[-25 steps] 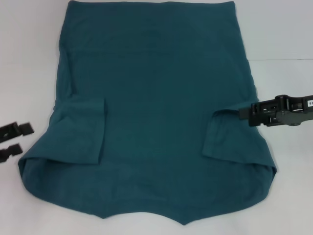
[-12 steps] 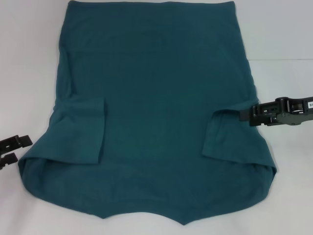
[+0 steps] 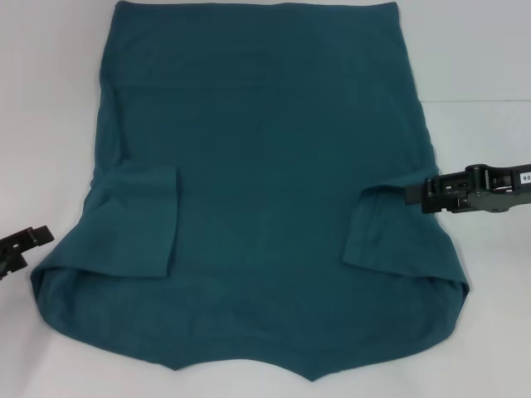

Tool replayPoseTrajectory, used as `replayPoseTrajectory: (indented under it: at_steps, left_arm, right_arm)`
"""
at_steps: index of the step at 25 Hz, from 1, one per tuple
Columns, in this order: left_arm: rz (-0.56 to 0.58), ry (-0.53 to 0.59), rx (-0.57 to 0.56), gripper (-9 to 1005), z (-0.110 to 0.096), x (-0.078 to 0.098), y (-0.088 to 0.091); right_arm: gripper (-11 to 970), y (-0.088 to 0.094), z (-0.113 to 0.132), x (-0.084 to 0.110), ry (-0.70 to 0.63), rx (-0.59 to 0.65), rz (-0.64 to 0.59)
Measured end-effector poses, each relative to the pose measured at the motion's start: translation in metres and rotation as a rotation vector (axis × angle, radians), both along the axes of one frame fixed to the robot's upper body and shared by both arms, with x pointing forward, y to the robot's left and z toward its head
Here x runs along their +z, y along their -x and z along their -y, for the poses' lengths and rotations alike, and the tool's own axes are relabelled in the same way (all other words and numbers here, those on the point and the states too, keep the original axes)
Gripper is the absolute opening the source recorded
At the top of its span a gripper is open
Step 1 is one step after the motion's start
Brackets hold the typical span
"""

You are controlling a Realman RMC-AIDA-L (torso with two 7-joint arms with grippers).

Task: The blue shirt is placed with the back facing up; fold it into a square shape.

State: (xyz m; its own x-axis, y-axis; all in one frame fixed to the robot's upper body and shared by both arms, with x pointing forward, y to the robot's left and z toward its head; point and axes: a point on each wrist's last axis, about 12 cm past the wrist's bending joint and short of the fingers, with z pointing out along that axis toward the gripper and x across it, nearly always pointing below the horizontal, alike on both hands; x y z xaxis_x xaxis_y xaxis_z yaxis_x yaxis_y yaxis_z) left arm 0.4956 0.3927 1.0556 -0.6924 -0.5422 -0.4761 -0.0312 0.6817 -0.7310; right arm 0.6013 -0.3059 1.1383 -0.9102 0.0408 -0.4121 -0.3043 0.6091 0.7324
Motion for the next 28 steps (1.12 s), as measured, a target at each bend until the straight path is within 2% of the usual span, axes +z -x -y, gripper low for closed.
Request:
replayPoseTrajectory:
  at_steps: [28]
  left_arm:
    - [0.009, -0.041, -0.023, 870, 0.007, -0.012, -0.001]
  right_arm:
    - [598, 0.003, 0.006, -0.003, -0.007, -0.028, 0.003]
